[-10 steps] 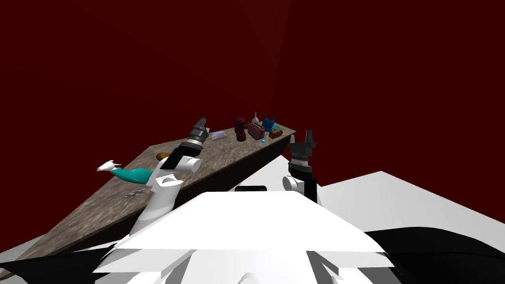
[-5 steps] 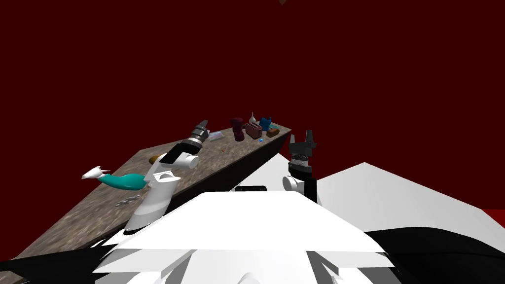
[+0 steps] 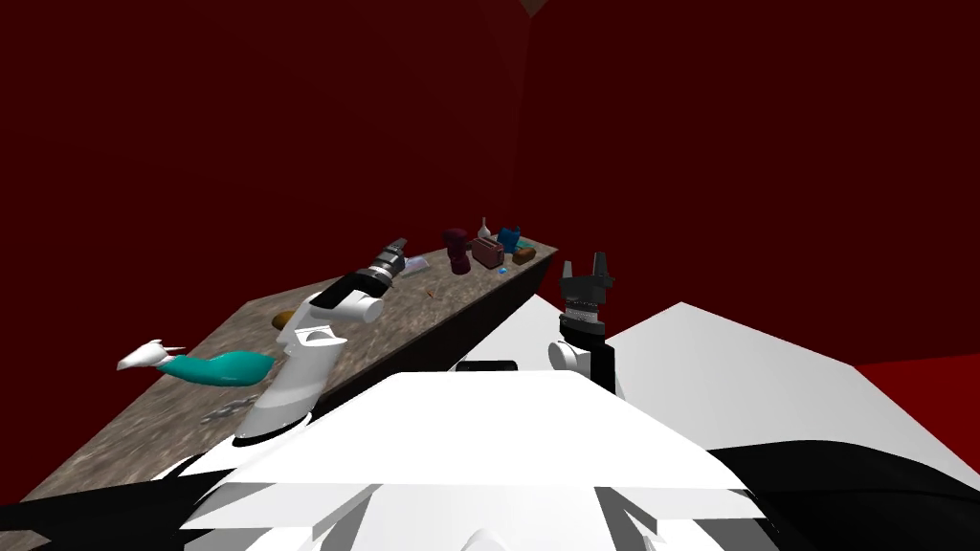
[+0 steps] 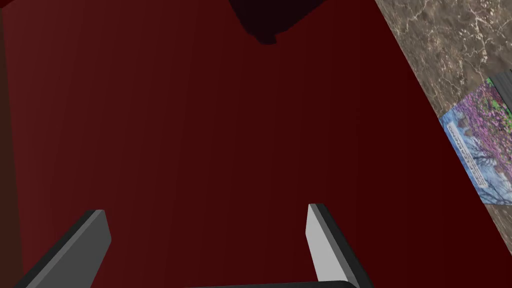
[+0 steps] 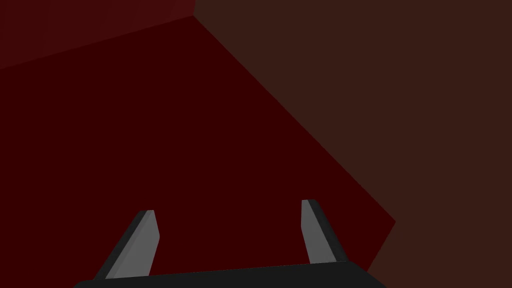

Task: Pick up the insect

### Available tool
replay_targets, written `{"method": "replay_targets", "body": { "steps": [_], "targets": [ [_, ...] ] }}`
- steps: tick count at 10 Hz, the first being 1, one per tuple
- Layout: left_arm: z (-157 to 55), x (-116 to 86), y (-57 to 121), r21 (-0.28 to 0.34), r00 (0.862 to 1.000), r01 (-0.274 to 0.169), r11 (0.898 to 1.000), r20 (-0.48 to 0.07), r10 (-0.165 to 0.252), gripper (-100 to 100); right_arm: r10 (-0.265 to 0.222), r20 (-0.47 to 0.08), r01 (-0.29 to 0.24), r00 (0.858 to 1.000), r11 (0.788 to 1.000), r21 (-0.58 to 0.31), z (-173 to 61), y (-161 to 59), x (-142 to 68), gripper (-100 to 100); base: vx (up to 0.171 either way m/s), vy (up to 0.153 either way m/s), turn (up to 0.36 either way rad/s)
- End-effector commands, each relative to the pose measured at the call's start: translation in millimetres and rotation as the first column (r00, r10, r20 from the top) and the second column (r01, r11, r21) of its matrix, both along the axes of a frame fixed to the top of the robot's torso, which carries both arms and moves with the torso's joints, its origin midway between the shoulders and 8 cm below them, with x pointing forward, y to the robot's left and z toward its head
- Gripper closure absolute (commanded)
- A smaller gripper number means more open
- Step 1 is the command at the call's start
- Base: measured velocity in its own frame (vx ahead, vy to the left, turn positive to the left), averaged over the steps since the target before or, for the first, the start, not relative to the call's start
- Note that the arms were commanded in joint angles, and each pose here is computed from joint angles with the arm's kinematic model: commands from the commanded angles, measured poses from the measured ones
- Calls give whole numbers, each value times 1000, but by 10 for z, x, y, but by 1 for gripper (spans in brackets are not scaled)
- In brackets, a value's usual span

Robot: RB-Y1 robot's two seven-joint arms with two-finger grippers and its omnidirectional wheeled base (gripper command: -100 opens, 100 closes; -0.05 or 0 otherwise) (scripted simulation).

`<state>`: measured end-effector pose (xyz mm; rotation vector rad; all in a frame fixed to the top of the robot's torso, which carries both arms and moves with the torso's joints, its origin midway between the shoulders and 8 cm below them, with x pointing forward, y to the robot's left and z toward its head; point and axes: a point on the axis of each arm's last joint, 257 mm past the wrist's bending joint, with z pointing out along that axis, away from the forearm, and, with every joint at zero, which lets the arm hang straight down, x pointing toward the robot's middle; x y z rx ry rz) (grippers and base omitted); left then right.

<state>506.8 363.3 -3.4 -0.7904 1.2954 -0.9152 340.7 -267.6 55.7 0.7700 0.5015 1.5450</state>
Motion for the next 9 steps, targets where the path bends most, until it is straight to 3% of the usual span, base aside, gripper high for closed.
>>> {"method": "replay_targets", "body": {
  "steps": [1, 3, 4, 5, 6, 7, 9],
  "targets": [
    [-162, 56, 90, 1, 998, -16, 1000, -63, 16, -100, 0, 0, 0, 1000, 1000, 0, 0, 0, 0, 0, -35, 45, -113],
    [-341, 120, 194, 2, 990, -30, 1000, -139, 30, -100, 0, 0, 0, 1000, 1000, 0, 0, 0, 0, 0, -39, 59, -174],
    [-358, 119, 200, 2, 989, -32, 999, -145, 32, -100, 0, 0, 0, 1000, 1000, 0, 0, 0, 0, 0, -8, 20, 36],
    [-511, 167, 293, 4, 977, -41, 999, -207, 41, -100, 0, 0, 0, 1000, 1000, 0, -1, -1, 0, 0, -12, 29, -202],
    [-569, 161, 311, 5, 972, -48, 999, -230, 48, -100, 0, 0, 0, 1000, 1000, 0, 0, 0, 0, 0, -18, 36, -150],
    [-718, 193, 402, 6, 956, -55, 998, -287, 54, -100, 0, 0, 0, 1000, 1000, 0, 0, 0, 0, 0, -25, 41, -204],
    [-792, 178, 425, 8, 947, -64, 998, -315, 63, -100, 0, 0, 0, 1000, 1000, 0, 0, -1, 0, 0, -15, 33, -47]
  ]
}}
